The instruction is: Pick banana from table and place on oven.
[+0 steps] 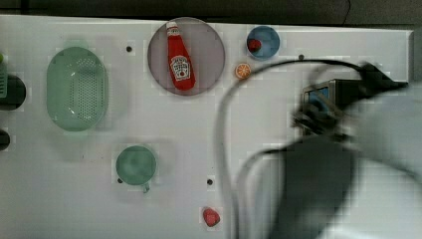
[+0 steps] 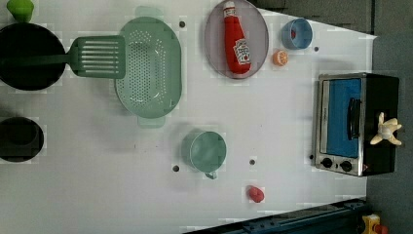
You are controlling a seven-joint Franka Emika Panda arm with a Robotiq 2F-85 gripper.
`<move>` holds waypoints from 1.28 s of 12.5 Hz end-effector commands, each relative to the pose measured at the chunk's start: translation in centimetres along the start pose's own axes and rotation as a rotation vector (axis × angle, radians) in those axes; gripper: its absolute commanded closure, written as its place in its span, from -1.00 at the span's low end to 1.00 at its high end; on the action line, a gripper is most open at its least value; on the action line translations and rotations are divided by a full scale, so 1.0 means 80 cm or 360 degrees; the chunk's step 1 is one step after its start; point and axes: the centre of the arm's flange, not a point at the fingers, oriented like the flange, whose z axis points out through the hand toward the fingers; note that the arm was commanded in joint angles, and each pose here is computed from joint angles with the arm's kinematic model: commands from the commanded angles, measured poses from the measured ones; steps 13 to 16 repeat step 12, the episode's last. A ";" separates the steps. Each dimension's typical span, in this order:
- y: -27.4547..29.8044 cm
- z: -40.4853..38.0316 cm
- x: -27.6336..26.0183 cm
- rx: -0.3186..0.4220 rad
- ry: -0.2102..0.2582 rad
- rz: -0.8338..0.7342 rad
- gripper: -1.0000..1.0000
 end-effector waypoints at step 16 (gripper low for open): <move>-0.160 -0.014 -0.100 0.0023 0.0049 0.0483 -1.00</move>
